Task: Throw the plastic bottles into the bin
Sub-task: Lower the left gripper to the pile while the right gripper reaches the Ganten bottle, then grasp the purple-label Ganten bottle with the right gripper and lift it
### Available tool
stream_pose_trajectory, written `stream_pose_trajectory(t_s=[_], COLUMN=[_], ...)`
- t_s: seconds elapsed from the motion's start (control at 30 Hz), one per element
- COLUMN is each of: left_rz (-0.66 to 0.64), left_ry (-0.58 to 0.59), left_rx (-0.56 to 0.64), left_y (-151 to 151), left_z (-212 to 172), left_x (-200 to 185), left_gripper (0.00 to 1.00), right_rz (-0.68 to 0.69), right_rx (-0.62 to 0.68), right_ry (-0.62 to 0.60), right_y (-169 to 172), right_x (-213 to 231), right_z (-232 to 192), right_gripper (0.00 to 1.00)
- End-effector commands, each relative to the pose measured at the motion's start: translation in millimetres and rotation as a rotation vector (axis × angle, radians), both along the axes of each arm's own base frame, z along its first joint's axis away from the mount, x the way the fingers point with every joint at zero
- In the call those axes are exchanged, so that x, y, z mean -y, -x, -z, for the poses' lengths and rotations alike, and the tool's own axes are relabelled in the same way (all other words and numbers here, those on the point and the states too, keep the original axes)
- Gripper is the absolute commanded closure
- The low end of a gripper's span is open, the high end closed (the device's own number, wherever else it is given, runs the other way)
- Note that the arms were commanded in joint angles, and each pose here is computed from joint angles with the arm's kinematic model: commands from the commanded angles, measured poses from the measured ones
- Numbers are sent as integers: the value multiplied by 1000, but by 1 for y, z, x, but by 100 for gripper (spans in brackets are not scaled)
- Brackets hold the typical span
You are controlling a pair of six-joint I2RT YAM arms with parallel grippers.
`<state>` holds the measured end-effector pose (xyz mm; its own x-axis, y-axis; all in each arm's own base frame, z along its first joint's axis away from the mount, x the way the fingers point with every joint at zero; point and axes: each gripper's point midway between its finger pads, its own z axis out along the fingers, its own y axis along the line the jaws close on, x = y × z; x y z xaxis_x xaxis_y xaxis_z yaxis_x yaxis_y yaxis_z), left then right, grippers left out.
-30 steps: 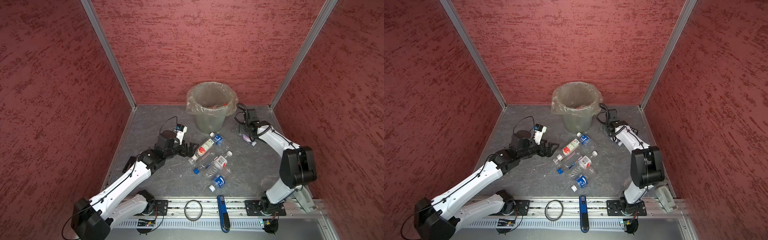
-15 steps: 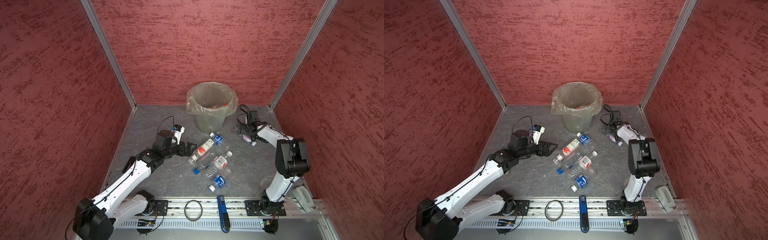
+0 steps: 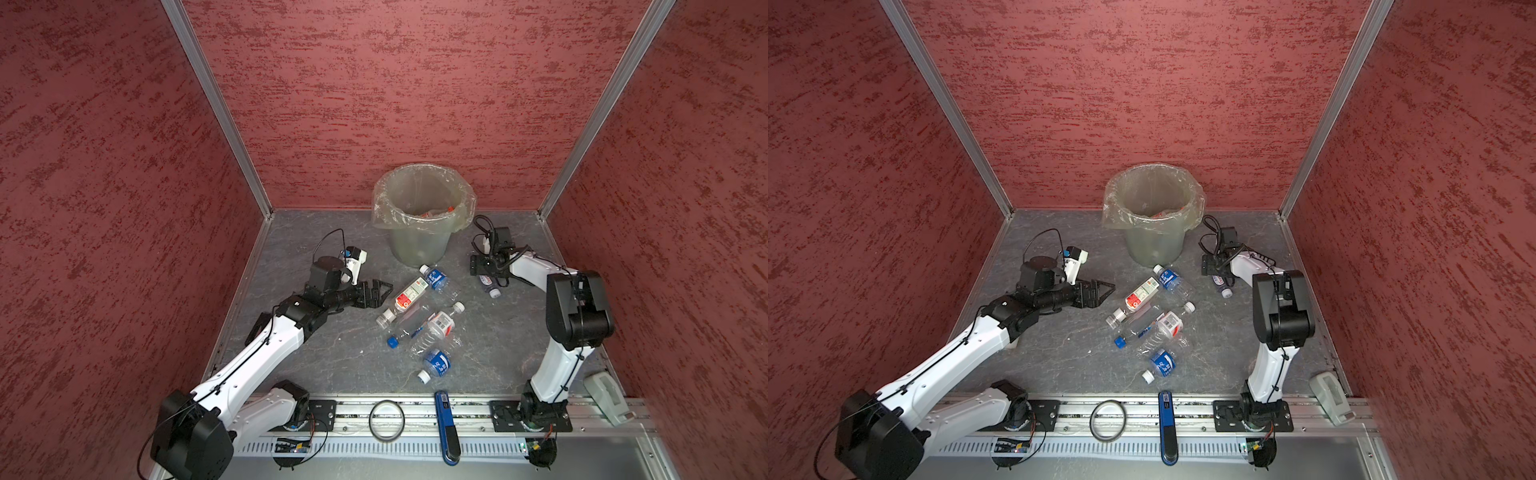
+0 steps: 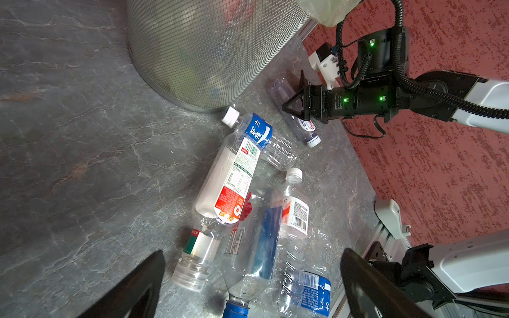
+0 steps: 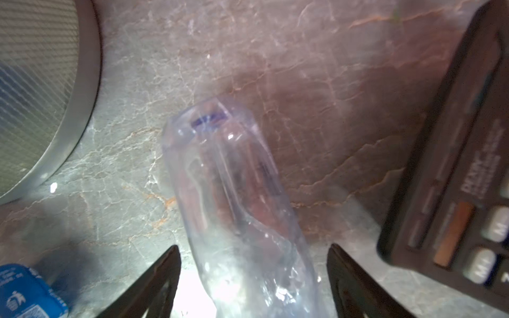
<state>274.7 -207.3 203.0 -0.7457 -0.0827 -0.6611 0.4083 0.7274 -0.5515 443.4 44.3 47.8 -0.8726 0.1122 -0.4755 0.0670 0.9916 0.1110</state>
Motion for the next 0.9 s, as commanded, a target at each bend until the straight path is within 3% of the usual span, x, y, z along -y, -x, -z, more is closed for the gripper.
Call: stream_pose_trajectory(t_s=[0.0, 0.87], left_rz=[7, 1], left_ry=[18, 22], left_rx=[5, -51], left_y=[-2, -1], left_z=[-4, 13], left_x=[2, 4], left_gripper=[0, 0], right_rz=[16, 21], right_rx=[-39, -34], right_ry=[-21, -15], right_y=[9, 2], right_x=[-3, -4], right_z=[7, 4], right_gripper=[18, 41])
